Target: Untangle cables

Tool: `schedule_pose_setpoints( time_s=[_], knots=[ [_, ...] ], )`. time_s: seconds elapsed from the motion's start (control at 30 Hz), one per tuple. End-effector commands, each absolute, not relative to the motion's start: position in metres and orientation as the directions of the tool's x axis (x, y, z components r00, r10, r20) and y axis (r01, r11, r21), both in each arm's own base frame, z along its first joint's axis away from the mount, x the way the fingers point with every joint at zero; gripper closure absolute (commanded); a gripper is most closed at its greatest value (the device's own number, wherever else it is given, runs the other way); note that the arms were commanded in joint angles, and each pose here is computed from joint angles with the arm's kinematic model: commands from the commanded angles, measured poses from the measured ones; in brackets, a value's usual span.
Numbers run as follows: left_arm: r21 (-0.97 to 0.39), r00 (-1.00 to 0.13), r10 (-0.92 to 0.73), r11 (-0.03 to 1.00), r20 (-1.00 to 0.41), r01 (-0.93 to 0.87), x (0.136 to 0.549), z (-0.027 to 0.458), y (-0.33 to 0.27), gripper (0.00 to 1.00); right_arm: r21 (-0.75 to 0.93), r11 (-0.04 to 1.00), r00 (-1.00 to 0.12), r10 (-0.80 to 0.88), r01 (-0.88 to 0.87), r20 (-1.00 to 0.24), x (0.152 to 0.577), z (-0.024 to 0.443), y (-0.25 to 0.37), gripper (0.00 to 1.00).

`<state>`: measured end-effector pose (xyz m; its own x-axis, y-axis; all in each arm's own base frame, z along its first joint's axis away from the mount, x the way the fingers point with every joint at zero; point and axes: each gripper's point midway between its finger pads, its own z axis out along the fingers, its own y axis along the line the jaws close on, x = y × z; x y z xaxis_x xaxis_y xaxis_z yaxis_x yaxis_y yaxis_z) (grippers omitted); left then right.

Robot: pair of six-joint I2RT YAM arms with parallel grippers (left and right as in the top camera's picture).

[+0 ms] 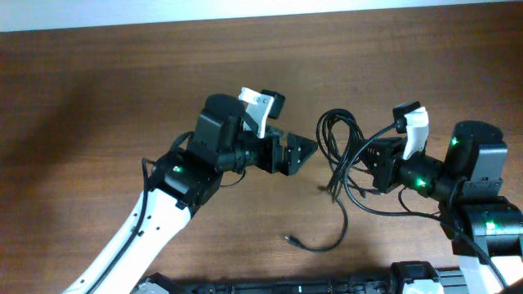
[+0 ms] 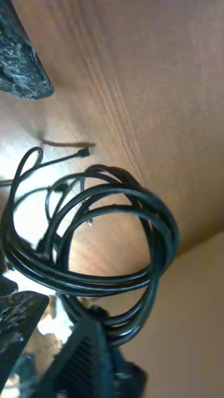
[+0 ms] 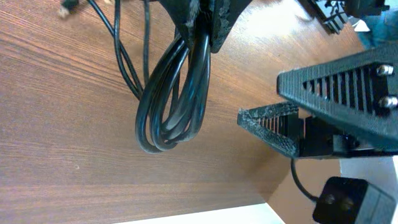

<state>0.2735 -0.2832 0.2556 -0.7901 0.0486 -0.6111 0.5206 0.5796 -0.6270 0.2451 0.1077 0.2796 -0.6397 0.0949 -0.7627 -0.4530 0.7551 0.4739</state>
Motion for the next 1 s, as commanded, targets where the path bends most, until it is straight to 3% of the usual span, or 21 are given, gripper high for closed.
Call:
schedule_pose_setpoints(
  time_s=[0.0, 0.23, 0.3, 0.43, 0.5, 0.53, 0.57, 0.63, 0.7, 0.83, 0.97],
  knots=[
    [-0.683, -0.826, -0.033, 0.581, -0.562, 0.442, 0.275, 0.267, -0.281, 0.01, 0.468, 0.753, -0.621, 0.101, -0.462, -0.777, 0.246, 0.288, 0.108, 0.96],
    [-0.675, -0.826, -0.003, 0.579, -0.563, 0.457, 0.265, 0.263, -0.295, 0.01, 0.485, 0.686, -0.597, 0.092, -0.542, -0.797, 0.240, 0.301, 0.120, 0.96],
    [-0.673, -0.828, 0.007, 0.578, -0.561, 0.461, 0.263, 0.260, -0.299, 0.11, 0.489, 0.674, -0.596, 0.090, -0.553, -0.798, 0.239, 0.303, 0.122, 0.96],
    [-0.672, -0.826, 0.011, 0.576, -0.563, 0.465, 0.265, 0.257, -0.304, 0.16, 0.488, 0.652, -0.583, 0.086, -0.580, -0.808, 0.237, 0.307, 0.126, 0.96],
    [-0.672, -0.822, 0.007, 0.571, -0.570, 0.471, 0.267, 0.259, -0.305, 0.33, 0.494, 0.623, -0.578, 0.082, -0.606, -0.812, 0.234, 0.311, 0.130, 0.96],
    [-0.672, -0.820, 0.006, 0.570, -0.572, 0.473, 0.267, 0.259, -0.305, 0.35, 0.497, 0.611, -0.576, 0.081, -0.616, -0.813, 0.232, 0.313, 0.132, 0.96],
    [-0.672, -0.819, 0.005, 0.569, -0.574, 0.474, 0.268, 0.260, -0.305, 0.35, 0.498, 0.605, -0.574, 0.080, -0.622, -0.815, 0.232, 0.314, 0.132, 0.96],
    [-0.672, -0.818, 0.004, 0.568, -0.575, 0.475, 0.268, 0.260, -0.306, 0.25, 0.494, 0.589, -0.563, 0.078, -0.640, -0.823, 0.230, 0.318, 0.135, 0.96],
    [-0.679, -0.826, -0.019, 0.581, -0.563, 0.449, 0.270, 0.259, -0.304, 0.36, 0.492, 0.548, -0.547, 0.073, -0.677, -0.834, 0.226, 0.325, 0.140, 0.96],
    [-0.706, -0.835, -0.059, 0.569, -0.547, 0.422, 0.274, 0.265, -0.306, 0.34, 0.494, 0.538, -0.547, 0.072, -0.683, -0.834, 0.224, 0.325, 0.141, 0.96],
    [-0.706, -0.825, -0.066, 0.559, -0.562, 0.436, 0.276, 0.269, -0.307, 0.56, 0.492, 0.519, -0.539, 0.069, -0.699, -0.839, 0.222, 0.328, 0.143, 0.96]
  ],
)
